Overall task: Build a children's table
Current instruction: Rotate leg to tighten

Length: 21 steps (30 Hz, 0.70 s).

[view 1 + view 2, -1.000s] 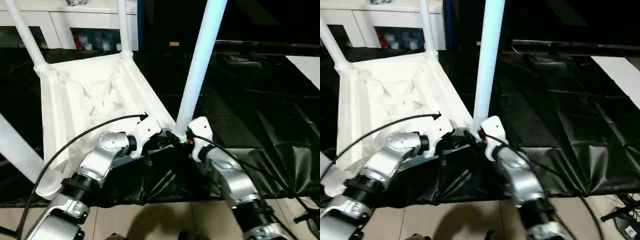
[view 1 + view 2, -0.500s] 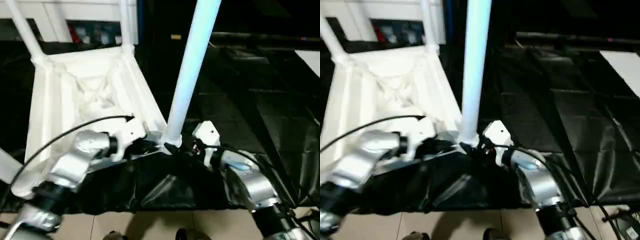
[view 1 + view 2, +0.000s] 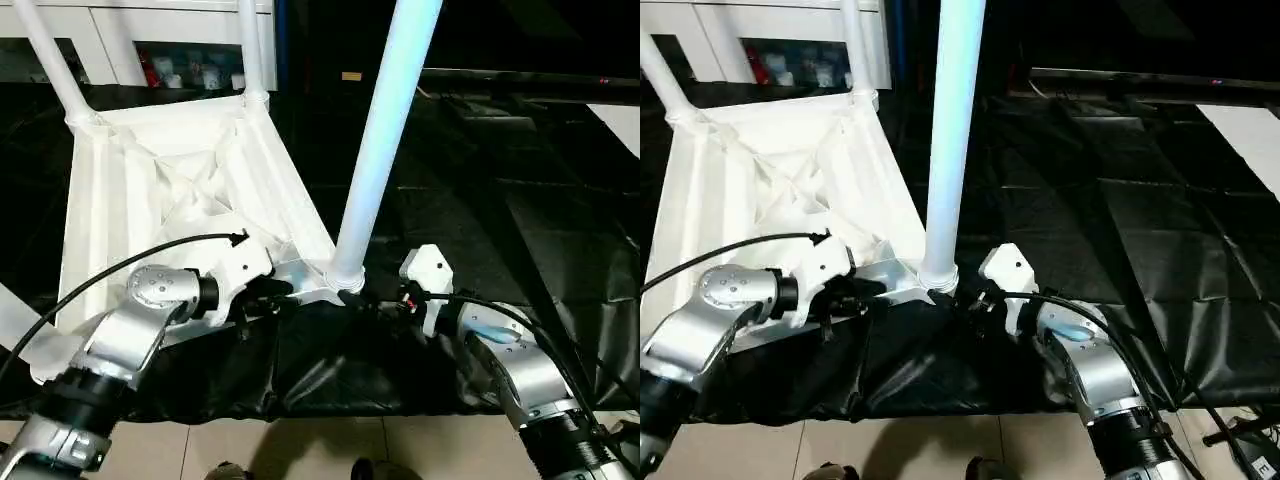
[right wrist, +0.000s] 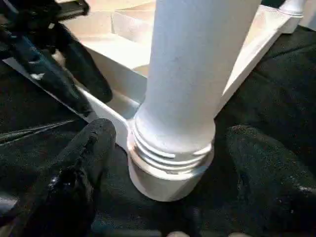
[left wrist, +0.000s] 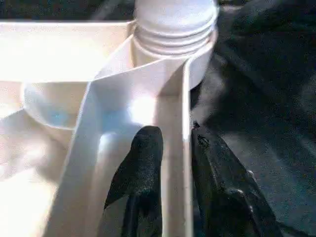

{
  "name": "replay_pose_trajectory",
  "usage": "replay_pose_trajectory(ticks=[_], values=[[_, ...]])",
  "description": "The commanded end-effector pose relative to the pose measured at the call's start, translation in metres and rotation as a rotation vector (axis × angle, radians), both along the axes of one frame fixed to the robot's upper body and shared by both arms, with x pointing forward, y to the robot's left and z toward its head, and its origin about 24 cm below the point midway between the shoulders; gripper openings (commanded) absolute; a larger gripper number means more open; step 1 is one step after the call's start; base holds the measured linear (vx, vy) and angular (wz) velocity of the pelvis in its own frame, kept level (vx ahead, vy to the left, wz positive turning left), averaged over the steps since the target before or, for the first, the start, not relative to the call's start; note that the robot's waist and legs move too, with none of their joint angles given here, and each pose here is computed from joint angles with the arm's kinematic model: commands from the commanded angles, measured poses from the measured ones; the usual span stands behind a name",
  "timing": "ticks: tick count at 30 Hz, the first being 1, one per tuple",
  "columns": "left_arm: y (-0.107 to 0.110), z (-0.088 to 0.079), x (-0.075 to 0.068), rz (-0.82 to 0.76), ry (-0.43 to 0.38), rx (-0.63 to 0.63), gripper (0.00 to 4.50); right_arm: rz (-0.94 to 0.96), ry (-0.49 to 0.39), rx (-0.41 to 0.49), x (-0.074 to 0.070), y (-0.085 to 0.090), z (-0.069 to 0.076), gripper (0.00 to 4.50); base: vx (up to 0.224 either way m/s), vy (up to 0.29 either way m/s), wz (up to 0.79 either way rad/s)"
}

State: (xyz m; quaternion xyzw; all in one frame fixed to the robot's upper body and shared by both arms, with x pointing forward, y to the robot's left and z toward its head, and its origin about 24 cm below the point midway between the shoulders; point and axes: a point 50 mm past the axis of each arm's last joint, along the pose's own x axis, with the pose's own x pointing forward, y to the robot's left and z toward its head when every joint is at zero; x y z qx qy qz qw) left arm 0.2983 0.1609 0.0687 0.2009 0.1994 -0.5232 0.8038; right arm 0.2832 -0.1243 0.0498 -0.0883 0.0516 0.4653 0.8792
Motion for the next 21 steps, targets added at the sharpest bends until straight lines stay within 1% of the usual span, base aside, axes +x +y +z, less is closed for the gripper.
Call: replay_pose_trajectory(ticks=[1, 2, 3, 4, 5, 6, 8, 11, 14, 15, 16, 17, 18, 19, 20, 21], values=[[0.007, -0.014, -0.001, 0.027, 0.059, 0.056, 0.75, 0.014, -0.008, 0.002, -0.002, 0.000, 0.003, 4.03, 0.000, 0.000, 0.00], [0.007, -0.015, 0.000, 0.026, 0.074, 0.058, 0.63, 0.015, -0.007, 0.001, -0.002, 0.000, 0.003, 4.03, 0.000, 0.000, 0.00], [0.007, -0.015, 0.000, 0.021, 0.078, 0.061, 0.63, 0.015, -0.007, 0.002, -0.002, -0.001, 0.003, 4.03, 0.000, 0.000, 0.00], [0.007, -0.015, 0.000, 0.004, 0.092, 0.071, 0.50, 0.016, -0.006, 0.002, -0.002, -0.001, 0.003, 4.03, 0.000, 0.000, 0.00], [0.008, -0.016, 0.000, -0.012, 0.119, 0.091, 0.39, 0.018, -0.006, -0.002, -0.002, -0.002, 0.003, 4.03, 0.000, 0.000, 0.00], [0.008, -0.016, 0.000, -0.012, 0.119, 0.091, 0.39, 0.018, -0.006, -0.002, -0.002, -0.002, 0.003, 4.03, 0.000, 0.000, 0.00], [0.010, -0.017, 0.001, -0.024, 0.130, 0.113, 0.27, 0.019, -0.006, -0.003, -0.002, -0.002, 0.003, 4.03, 0.000, 0.000, 0.00], [0.011, -0.018, 0.003, -0.031, 0.135, 0.112, 0.07, 0.023, -0.004, -0.004, -0.002, -0.002, 0.003, 4.03, 0.000, 0.000, 0.00], [0.010, -0.018, 0.003, -0.059, 0.138, 0.122, 0.07, 0.027, -0.001, -0.004, -0.002, -0.002, 0.003, 4.03, 0.000, 0.000, 0.00], [0.009, -0.016, 0.004, -0.079, 0.128, 0.106, 0.07, 0.029, -0.001, -0.003, -0.002, -0.002, 0.004, 4.03, 0.000, 0.000, 0.00], [0.006, -0.014, 0.004, -0.108, 0.115, 0.079, 0.02, 0.033, 0.001, 0.001, -0.001, -0.002, 0.004, 4.19, 0.000, 0.000, 0.00], [0.006, -0.014, 0.004, -0.108, 0.115, 0.079, 0.00, 0.033, 0.001, 0.001, -0.001, -0.002, 0.004, 4.29, 0.000, 0.000, 0.00], [0.004, -0.012, 0.004, -0.126, 0.108, 0.055, 0.00, 0.038, 0.016, 0.017, -0.001, -0.003, 0.005, 4.29, 0.000, 0.000, 0.00], [-0.001, -0.009, 0.000, -0.206, 0.096, 0.007, 0.00, 0.051, 0.026, 0.034, 0.000, -0.003, 0.007, 4.35, 0.000, 0.000, 0.00], [-0.003, -0.008, -0.002, -0.237, 0.092, -0.009, 0.00, 0.057, 0.029, 0.040, 0.000, -0.003, 0.008, 4.41, 0.000, 0.000, 0.00], [-0.010, -0.007, -0.010, -0.322, 0.104, -0.055, 0.00, 0.120, 0.036, 0.021, -0.002, -0.004, 0.010, 4.46, 0.000, 0.000, 0.00]])
